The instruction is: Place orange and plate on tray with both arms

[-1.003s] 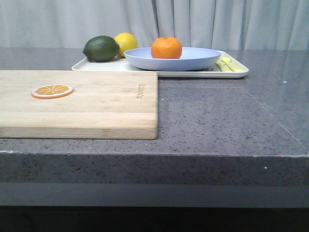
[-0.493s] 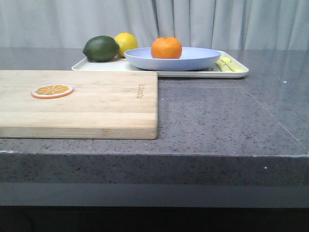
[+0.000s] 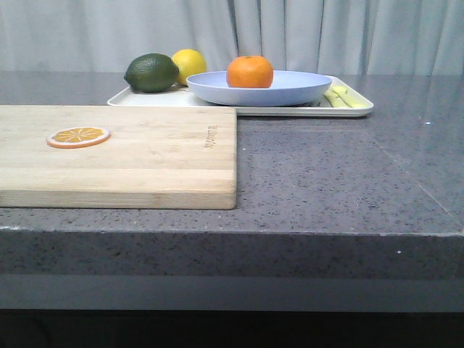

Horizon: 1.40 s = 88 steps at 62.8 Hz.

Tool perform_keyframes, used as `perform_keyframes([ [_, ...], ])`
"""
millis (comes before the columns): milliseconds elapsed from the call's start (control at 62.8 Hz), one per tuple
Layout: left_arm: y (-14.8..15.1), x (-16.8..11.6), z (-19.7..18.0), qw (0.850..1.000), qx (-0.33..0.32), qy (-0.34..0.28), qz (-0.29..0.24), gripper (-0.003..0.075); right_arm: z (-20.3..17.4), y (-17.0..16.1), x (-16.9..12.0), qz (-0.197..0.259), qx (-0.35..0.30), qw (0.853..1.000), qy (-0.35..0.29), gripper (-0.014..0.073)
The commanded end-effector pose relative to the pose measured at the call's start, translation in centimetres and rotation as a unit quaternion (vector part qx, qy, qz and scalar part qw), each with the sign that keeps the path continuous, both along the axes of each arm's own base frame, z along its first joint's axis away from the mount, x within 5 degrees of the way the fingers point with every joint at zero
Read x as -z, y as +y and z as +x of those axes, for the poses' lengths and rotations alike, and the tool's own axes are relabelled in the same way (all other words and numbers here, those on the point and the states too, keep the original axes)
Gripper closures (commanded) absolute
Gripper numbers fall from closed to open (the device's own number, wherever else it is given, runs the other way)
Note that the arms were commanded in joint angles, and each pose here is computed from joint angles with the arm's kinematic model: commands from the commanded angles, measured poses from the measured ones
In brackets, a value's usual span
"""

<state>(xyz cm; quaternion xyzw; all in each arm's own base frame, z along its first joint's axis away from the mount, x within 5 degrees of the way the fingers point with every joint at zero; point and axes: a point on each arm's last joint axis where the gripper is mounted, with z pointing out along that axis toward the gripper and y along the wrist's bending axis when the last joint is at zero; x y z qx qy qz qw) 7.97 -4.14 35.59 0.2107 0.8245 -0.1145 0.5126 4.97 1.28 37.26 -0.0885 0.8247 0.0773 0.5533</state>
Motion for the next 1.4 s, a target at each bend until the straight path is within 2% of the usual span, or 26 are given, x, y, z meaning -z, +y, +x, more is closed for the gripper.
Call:
perform_keyframes([
  [0, 0.9, -0.7, -0.6, 0.998, -0.024, -0.06, -0.024, 0.074, 0.3, 0.0, -1.2, 0.004, 0.003, 0.999, -0.046, 0.0713],
  [111, 2.2, 1.0, -1.4, 0.992, -0.073, -0.094, -0.032, 0.074, 0.3, 0.0, -1.2, 0.004, 0.003, 0.999, -0.046, 0.0713],
  [223, 2.9, 3.1, -2.2, 0.977, -0.113, -0.17, -0.06, 0.074, 0.3, 0.0, -1.2, 0.004, 0.003, 0.999, -0.046, 0.0713],
  [334, 3.2, 6.3, -2.8, 0.962, -0.141, -0.213, -0.097, 0.074, 0.3, 0.0, -1.2, 0.004, 0.003, 0.999, -0.046, 0.0713],
  [525, 3.4, 11.2, -3.1, 0.948, -0.166, -0.232, -0.145, 0.074, 0.3, 0.0, -1.2, 0.004, 0.003, 0.999, -0.046, 0.0713],
  [780, 3.4, 14.7, -2.5, 0.94, -0.172, -0.253, -0.149, 0.074, 0.3, 0.0, -1.2, 0.004, 0.003, 0.999, -0.046, 0.0713],
  [1385, 3.4, 14.9, -2.5, 0.937, -0.174, -0.251, -0.168, 0.074, 0.3, 0.0, -1.2, 0.004, 0.003, 0.999, -0.046, 0.0713],
])
